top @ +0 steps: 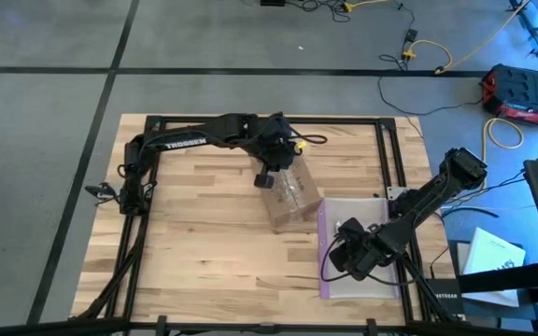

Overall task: Unpack boxes
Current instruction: Open the cardboard box using the cutter

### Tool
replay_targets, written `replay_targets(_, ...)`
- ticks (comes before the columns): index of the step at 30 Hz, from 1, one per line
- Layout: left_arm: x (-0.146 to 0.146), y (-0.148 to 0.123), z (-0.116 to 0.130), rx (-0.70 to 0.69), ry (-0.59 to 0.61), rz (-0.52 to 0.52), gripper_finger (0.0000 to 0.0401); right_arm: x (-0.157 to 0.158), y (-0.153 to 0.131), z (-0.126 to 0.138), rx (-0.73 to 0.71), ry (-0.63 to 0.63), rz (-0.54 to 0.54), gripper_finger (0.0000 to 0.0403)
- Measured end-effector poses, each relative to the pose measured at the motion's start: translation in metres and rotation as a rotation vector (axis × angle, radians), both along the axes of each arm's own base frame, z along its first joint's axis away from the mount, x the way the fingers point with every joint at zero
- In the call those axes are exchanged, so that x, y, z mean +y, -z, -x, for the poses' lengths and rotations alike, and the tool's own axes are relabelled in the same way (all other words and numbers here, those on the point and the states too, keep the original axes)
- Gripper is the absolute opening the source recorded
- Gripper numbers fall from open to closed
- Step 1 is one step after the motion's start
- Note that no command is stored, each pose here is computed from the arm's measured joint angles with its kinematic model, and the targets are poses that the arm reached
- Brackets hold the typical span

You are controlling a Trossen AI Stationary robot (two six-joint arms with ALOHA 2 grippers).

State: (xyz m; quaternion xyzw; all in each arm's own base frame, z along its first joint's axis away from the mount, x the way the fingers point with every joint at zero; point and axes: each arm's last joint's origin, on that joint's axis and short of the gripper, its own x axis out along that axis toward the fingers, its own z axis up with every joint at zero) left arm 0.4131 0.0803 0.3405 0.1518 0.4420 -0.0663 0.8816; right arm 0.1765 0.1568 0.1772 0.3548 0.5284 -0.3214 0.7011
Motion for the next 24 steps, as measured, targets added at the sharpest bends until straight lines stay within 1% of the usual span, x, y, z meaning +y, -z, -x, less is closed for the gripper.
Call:
replay_targets(3, 0.002, 0.005, -0.007, -0.014, 0.021, -0.020, 0.0000, 0.000, 0.000, 0.000, -0.001, 0.000, -0.001, 0.0136)
replay_targets(5, 0.004, 0.013, -0.013, -0.005, 0.019, -0.018, 0.0000, 0.000, 0.000, 0.000, -0.001, 0.000, -0.001, 0.0136)
replay_targets(8, 0.011, 0.045, -0.021, 0.123, 0.007, 0.020, 0.0000, 0.000, 0.000, 0.000, 0.000, 0.000, -0.001, 0.0136)
replay_targets(10, 0.014, 0.075, -0.026, 0.241, 0.006, 0.055, 0.0000, 0.000, 0.000, 0.000, 0.001, -0.001, 0.001, 0.0136)
replay_targets(12, 0.014, 0.100, -0.033, 0.316, 0.008, 0.069, 0.0000, 0.000, 0.000, 0.000, 0.000, -0.003, 0.000, 0.0136)
replay_targets(14, 0.009, 0.110, -0.037, 0.352, 0.006, 0.044, 0.0000, 0.000, 0.000, 0.000, 0.000, -0.003, 0.000, 0.0136)
replay_targets(16, 0.003, 0.110, -0.039, 0.347, 0.005, 0.011, 0.0000, 0.000, 0.000, 0.000, 0.001, -0.003, -0.001, 0.0136)
replay_targets(19, -0.004, 0.094, -0.039, 0.314, 0.005, -0.014, 0.0000, 0.000, 0.000, 0.000, 0.001, 0.000, -0.001, 0.0136)
replay_targets(21, -0.009, 0.071, -0.035, 0.265, 0.010, -0.022, 0.0000, 0.000, 0.000, 0.000, 0.000, 0.001, -0.002, 0.0136)
replay_targets(23, -0.015, 0.041, -0.030, 0.187, 0.010, -0.024, 0.0000, 0.000, 0.000, 0.000, 0.000, 0.001, -0.002, 0.0136)
replay_targets(24, -0.018, 0.030, -0.026, 0.175, 0.018, -0.027, 0.0000, 0.000, 0.000, 0.000, 0.000, 0.001, -0.002, 0.0136)
